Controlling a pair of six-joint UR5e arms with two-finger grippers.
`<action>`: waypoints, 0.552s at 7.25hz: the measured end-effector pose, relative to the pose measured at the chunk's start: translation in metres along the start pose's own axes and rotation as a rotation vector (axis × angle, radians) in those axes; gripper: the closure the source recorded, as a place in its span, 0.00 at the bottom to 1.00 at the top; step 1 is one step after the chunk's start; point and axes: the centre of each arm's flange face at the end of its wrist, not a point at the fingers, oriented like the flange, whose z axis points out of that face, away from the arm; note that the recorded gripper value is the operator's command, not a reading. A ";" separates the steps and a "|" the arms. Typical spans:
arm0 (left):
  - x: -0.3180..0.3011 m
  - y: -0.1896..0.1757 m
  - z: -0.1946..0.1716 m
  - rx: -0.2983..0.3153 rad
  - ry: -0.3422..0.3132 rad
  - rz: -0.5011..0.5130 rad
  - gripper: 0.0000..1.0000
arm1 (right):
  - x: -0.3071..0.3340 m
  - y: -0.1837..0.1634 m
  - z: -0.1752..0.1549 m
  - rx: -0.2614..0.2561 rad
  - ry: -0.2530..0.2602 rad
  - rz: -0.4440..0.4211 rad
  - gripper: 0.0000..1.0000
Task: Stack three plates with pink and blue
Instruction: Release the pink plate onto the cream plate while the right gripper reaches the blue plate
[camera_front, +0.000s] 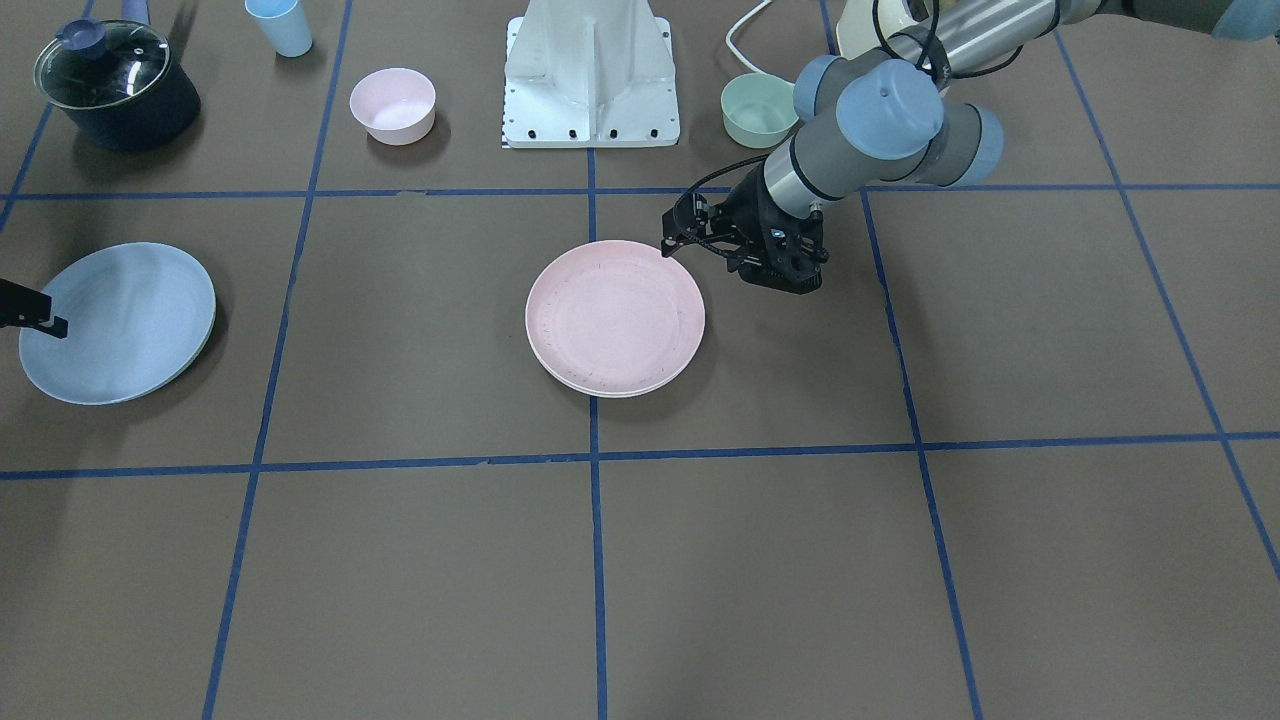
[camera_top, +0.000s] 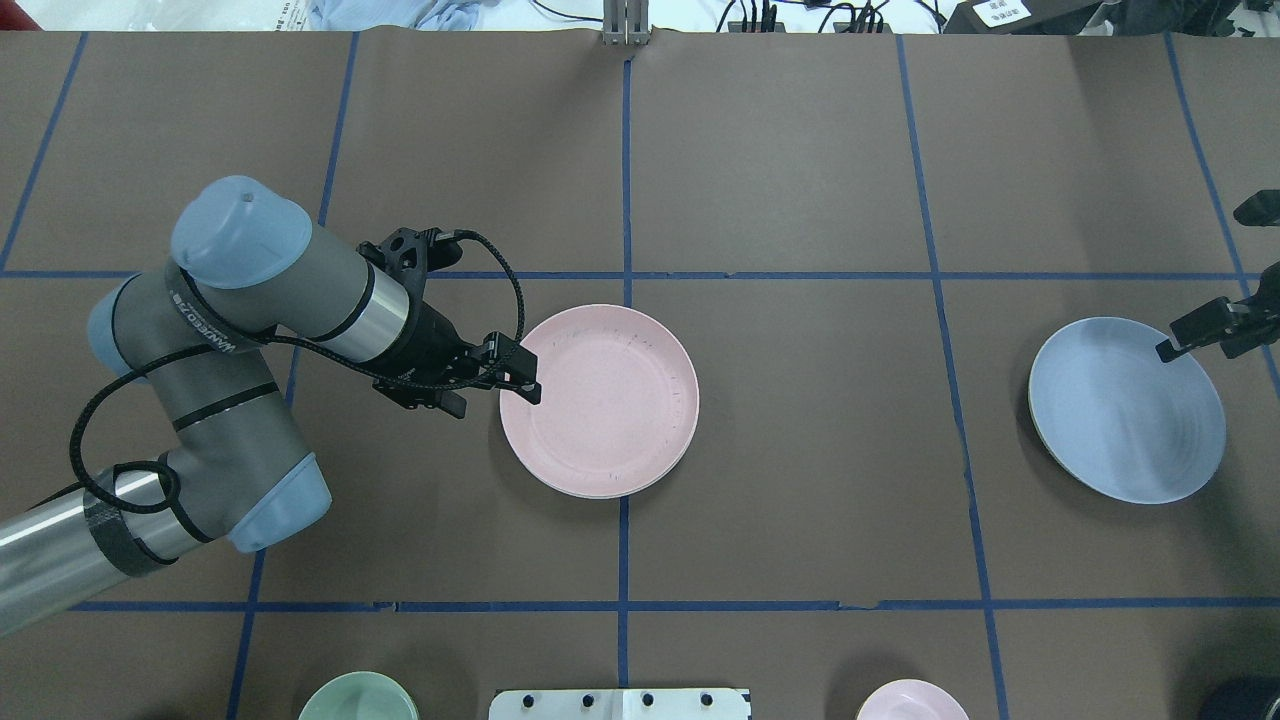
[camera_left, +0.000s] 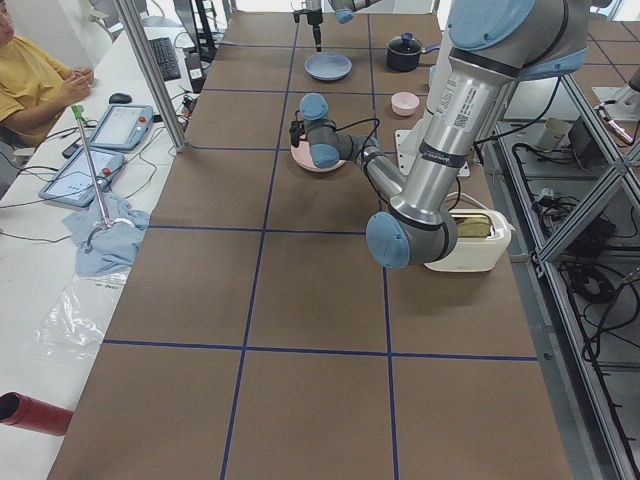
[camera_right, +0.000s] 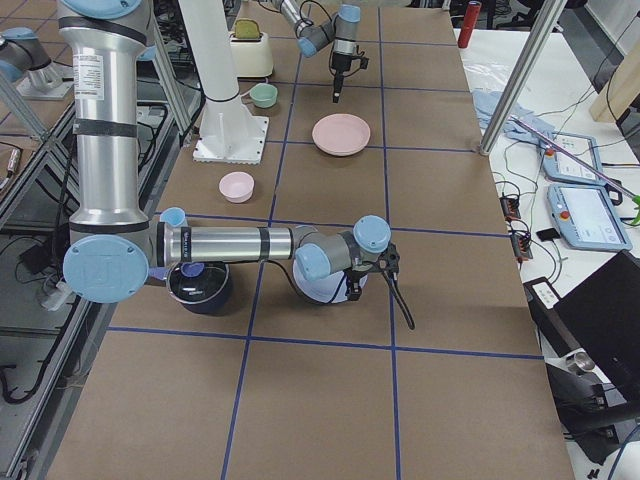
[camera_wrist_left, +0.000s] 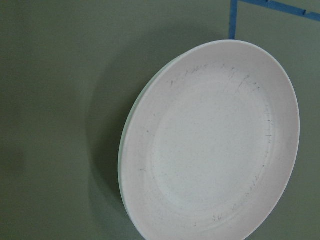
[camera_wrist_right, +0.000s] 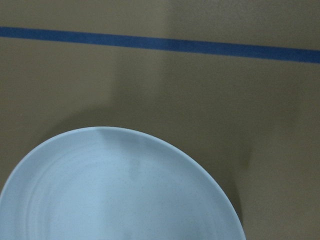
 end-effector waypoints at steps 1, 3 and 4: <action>0.000 -0.001 -0.001 0.003 0.001 -0.001 0.01 | 0.004 0.001 0.013 0.010 0.027 -0.010 0.21; 0.001 -0.002 -0.003 0.006 0.002 -0.002 0.01 | 0.027 0.005 0.034 0.028 0.045 -0.024 1.00; 0.001 -0.002 -0.004 0.006 0.003 -0.003 0.01 | 0.033 0.007 0.038 0.034 0.045 -0.029 1.00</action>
